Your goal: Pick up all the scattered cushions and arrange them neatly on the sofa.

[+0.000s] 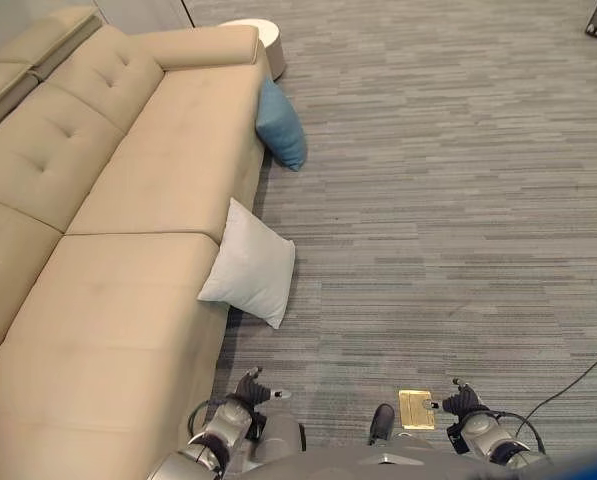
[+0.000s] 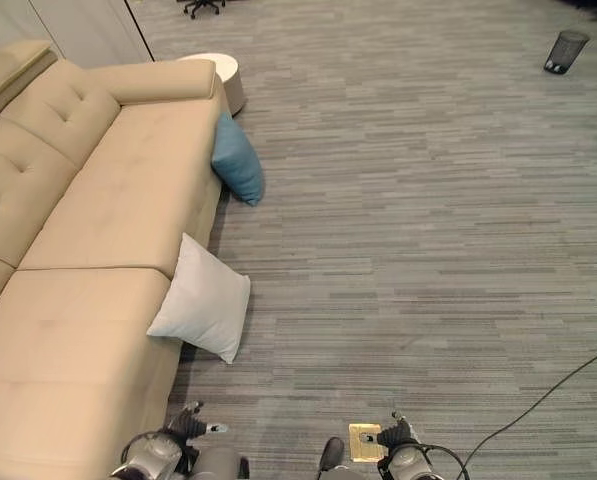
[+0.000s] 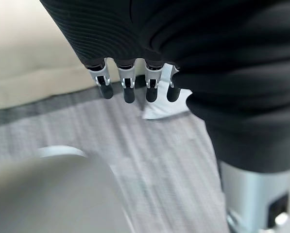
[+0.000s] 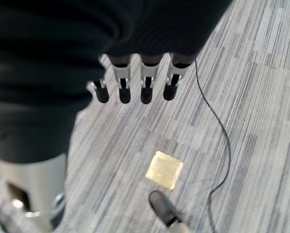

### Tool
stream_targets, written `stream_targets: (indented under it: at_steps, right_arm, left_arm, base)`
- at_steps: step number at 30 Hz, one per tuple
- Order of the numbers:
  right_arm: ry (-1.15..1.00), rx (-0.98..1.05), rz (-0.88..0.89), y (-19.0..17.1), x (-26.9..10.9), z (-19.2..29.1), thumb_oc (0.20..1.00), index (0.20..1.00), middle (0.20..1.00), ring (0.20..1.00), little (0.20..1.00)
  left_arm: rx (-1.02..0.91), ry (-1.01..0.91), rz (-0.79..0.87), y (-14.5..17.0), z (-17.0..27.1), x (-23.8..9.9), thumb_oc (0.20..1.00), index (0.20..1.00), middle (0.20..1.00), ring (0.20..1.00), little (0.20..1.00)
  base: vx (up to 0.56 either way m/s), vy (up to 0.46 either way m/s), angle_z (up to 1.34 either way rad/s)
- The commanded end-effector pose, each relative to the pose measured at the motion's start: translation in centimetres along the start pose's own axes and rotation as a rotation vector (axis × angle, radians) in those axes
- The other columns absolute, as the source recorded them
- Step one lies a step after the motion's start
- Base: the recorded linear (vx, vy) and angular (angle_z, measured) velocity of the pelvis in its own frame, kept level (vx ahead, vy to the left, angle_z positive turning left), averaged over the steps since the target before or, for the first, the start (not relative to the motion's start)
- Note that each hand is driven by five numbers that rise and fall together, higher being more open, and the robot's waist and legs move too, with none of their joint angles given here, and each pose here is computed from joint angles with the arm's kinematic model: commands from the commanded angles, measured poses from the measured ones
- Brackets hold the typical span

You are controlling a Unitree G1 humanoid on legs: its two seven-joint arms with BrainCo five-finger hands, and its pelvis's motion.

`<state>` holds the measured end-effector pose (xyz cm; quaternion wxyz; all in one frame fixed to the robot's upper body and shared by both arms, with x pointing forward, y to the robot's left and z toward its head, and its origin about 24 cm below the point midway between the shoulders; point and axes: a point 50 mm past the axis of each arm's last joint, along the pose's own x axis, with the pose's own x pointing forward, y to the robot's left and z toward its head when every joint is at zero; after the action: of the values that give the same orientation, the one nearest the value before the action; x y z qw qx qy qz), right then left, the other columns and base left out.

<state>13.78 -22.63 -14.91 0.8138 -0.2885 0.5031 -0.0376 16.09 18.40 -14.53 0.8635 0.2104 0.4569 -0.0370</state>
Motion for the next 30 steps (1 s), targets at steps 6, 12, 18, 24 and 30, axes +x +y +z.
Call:
stream_targets:
  at_steps: [6,12,18,24,30]
  right_arm:
    - [0.046,0.01,-0.012,0.0,-0.3,-1.7,1.0,1.0,1.0,1.0,1.0]
    - [-0.009,-0.014,0.008,-0.1,0.0,0.0,1.0,1.0,1.0,1.0,1.0]
    - [-0.05,-0.017,0.008,-0.5,0.2,1.1,1.0,1.0,1.0,1.0,1.0]
    - [-0.014,0.013,0.02,-0.5,0.1,-0.2,1.0,1.0,1.0,1.0,1.0]
    - [-0.018,0.047,0.0,-1.1,0.2,0.0,1.0,1.0,1.0,1.0,1.0]
  left_arm:
    - [0.022,0.11,-0.056,-1.5,-3.1,-0.8,1.0,1.0,1.0,1.0,1.0]
    - [0.023,0.113,-0.029,-0.4,-3.4,-0.8,1.0,1.0,1.0,1.0,1.0]
    - [0.016,0.102,-0.019,-0.1,-3.3,-0.7,1.0,1.0,1.0,1.0,1.0]
    - [0.057,0.115,-0.05,-0.8,-3.7,-0.8,1.0,1.0,1.0,1.0,1.0]
    - [0.031,0.092,-0.059,-1.1,-2.8,-0.7,1.0,1.0,1.0,1.0,1.0]
  base:
    - [0.34,0.035,-0.16]
    - [0.2,0.137,-0.07]
    - [0.23,-0.007,0.39]
    - [0.39,-0.218,1.36]
    - [0.09,-0.148,0.8]
